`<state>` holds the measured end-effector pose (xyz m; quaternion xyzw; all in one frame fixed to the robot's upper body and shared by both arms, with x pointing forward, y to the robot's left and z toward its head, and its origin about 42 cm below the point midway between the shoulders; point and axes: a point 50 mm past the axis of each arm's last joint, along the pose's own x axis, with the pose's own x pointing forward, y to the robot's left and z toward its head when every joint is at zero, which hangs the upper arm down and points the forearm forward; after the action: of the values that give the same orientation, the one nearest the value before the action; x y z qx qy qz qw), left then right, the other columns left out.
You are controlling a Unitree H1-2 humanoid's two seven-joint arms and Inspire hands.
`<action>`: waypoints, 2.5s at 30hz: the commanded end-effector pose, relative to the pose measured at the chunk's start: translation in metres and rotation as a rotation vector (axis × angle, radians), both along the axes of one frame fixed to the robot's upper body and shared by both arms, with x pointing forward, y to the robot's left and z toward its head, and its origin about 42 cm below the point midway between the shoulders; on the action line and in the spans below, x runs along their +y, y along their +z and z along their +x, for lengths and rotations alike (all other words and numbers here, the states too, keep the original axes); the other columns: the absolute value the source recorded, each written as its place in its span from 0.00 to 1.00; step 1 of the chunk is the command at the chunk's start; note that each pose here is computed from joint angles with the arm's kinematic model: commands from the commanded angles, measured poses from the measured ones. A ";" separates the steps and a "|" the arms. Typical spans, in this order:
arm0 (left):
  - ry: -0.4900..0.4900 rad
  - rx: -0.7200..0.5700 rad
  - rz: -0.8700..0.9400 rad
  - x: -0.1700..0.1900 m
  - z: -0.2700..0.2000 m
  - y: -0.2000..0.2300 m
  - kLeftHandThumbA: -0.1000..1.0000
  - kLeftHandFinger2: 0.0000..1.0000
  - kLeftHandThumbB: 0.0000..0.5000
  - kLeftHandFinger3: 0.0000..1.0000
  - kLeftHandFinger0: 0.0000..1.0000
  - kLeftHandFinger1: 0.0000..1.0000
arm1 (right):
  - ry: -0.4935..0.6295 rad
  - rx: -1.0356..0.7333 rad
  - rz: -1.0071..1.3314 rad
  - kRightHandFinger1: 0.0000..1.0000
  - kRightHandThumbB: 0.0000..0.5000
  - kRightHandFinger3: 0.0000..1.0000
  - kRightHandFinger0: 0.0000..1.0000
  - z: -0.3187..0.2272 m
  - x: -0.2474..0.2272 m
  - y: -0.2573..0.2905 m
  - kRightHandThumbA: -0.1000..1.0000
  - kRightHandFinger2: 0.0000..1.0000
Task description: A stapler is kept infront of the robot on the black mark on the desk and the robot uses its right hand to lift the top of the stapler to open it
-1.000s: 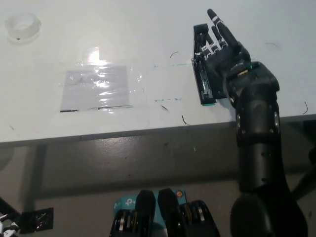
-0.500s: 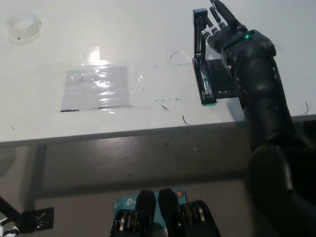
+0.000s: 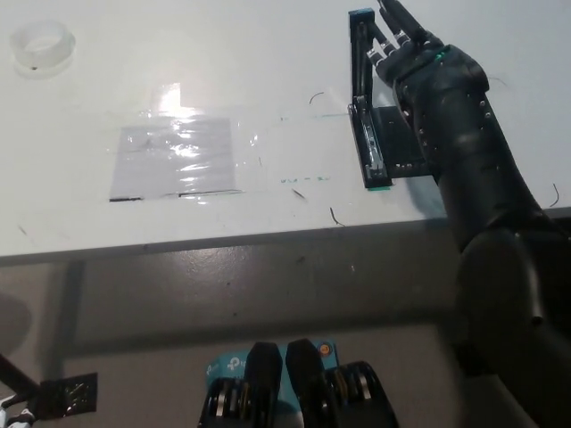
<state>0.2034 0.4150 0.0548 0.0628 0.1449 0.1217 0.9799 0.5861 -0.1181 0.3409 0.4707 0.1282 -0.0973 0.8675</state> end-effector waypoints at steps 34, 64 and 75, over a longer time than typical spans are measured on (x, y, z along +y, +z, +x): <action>0.006 -0.066 0.023 0.014 0.007 0.017 0.75 0.69 0.34 0.82 0.46 0.54 | 0.195 -0.203 0.163 0.83 0.25 1.00 0.79 -0.171 -0.023 -0.086 1.00 0.92; 0.011 -0.076 0.025 0.017 0.010 0.024 0.75 0.69 0.28 0.81 0.47 0.54 | -0.048 -0.145 -0.401 0.82 0.43 1.00 0.75 -0.253 -0.192 -0.193 1.00 0.85; 0.022 -0.071 0.019 0.018 0.012 0.022 0.73 0.68 0.21 0.79 0.48 0.53 | -0.129 -0.117 -0.534 0.67 0.52 0.83 0.61 -0.260 -0.210 -0.245 0.97 0.72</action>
<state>0.2113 0.4221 0.0640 0.0549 0.1275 0.1333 0.9813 0.3168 -0.3205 0.0813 0.2860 0.1162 -0.1733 0.9352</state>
